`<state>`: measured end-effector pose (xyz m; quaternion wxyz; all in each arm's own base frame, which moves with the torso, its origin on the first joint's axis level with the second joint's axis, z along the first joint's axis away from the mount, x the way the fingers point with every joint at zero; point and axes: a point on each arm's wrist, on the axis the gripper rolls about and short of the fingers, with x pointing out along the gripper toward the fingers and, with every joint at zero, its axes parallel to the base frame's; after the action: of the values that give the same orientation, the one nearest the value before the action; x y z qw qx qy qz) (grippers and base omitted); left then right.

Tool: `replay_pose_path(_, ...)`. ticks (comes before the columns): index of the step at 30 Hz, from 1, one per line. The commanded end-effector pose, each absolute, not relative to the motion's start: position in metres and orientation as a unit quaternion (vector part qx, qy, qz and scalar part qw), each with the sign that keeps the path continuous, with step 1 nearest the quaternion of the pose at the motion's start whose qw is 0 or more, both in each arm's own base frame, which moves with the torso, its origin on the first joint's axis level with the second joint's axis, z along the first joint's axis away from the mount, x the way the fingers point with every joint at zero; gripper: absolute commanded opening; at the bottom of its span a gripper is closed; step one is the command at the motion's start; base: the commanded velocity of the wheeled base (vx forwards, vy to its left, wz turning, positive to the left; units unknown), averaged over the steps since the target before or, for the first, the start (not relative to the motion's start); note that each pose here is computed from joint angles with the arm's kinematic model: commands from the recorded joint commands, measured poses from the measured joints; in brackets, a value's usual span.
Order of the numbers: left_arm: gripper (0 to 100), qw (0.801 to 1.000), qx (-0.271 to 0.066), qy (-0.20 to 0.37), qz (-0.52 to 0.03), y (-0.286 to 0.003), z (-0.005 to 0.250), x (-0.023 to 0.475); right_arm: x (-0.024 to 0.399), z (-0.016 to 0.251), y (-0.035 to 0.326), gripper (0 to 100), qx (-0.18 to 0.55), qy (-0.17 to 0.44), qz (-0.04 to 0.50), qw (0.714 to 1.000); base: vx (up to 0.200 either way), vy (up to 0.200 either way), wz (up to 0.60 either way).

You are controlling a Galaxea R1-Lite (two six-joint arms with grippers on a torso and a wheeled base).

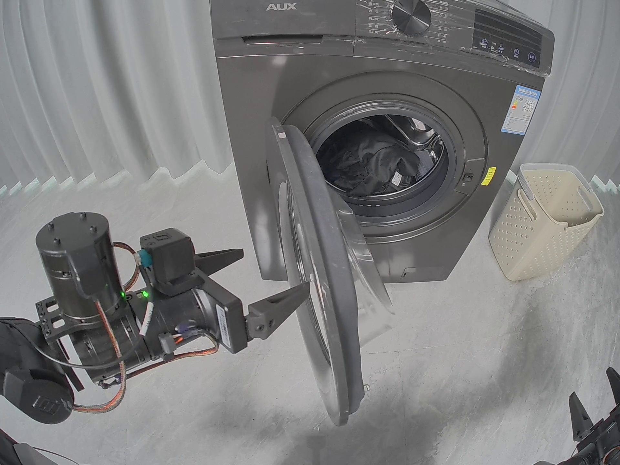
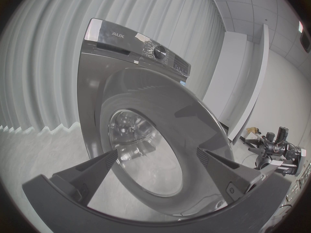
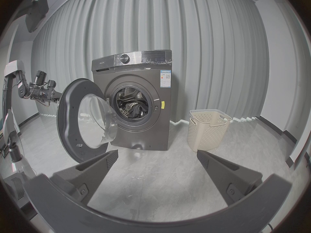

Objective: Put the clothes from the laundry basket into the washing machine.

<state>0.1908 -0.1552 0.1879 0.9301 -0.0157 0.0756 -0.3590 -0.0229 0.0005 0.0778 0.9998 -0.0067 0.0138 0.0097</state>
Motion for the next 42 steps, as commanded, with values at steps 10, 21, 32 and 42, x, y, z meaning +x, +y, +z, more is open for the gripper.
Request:
replay_pose_path(10,100,0.924,-0.023,0.077,-0.374,-0.194,0.166,0.224,-0.023,0.076,0.001,100,-0.007,0.015,0.011,1.000,0.000,0.000,0.00)
replay_pose_path(21,100,0.922,-0.037,0.053,-0.382,-0.218,0.176,0.246,-0.023,0.076,0.001,100,-0.007,0.015,0.010,1.000,0.000,0.000,0.00)
replay_pose_path(32,100,0.920,-0.041,0.044,-0.387,-0.247,0.173,0.272,-0.023,0.076,0.001,100,-0.007,0.015,0.010,1.000,0.000,0.000,0.00)
replay_pose_path(42,100,0.931,-0.110,0.016,-0.348,-0.270,0.182,0.313,-0.023,0.076,0.001,100,-0.007,0.015,0.010,1.000,0.000,0.000,0.00)
